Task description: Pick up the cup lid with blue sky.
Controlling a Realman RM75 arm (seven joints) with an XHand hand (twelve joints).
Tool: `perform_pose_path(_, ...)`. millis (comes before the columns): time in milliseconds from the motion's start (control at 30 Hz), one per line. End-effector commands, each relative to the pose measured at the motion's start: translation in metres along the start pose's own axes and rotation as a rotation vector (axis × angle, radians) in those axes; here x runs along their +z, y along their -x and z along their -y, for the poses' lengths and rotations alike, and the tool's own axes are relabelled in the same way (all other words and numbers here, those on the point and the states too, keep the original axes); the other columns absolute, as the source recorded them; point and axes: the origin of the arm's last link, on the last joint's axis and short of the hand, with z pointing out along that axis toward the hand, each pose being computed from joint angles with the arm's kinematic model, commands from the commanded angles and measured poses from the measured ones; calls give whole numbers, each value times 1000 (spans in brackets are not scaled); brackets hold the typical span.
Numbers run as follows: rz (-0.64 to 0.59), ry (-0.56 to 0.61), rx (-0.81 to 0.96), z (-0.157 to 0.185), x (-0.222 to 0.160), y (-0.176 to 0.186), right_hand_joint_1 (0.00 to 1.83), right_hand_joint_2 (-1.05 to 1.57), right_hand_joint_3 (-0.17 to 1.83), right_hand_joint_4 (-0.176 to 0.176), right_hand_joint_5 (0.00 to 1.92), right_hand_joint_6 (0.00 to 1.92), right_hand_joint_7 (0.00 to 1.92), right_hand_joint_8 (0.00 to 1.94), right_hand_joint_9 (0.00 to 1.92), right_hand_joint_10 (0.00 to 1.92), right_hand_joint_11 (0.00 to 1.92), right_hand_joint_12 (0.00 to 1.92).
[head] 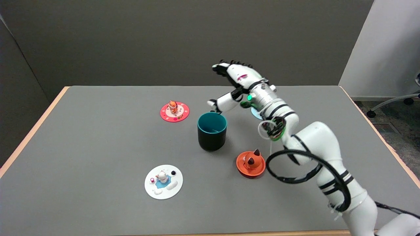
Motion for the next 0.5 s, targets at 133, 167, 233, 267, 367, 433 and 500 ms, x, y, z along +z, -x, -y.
perform_pose_path(133,45,263,-46,-91,9,-58,754,301,985,-69,475,188,414,166,384,173,316,319)
perform_pose_path(167,66,276,-50,-95,8,-55,762,298,986,-68,476,188,414,166,383,172,317,318)
perform_pose_path(233,98,302,-43,-104,8,-51,775,296,989,-67,471,186,416,166,393,174,327,338)
perform_pose_path(267,110,316,-40,-109,8,-49,778,296,992,-69,466,186,420,167,400,175,331,350)
perform_pose_path(367,138,350,-28,-121,9,-42,785,321,998,-90,461,184,486,175,444,180,327,378)
perform_pose_path(433,157,375,-17,-129,11,-37,796,341,983,-107,477,185,526,168,462,179,308,419)
perform_pose_path(500,173,399,-8,-137,14,-33,799,367,983,-125,506,189,564,186,474,183,315,396)
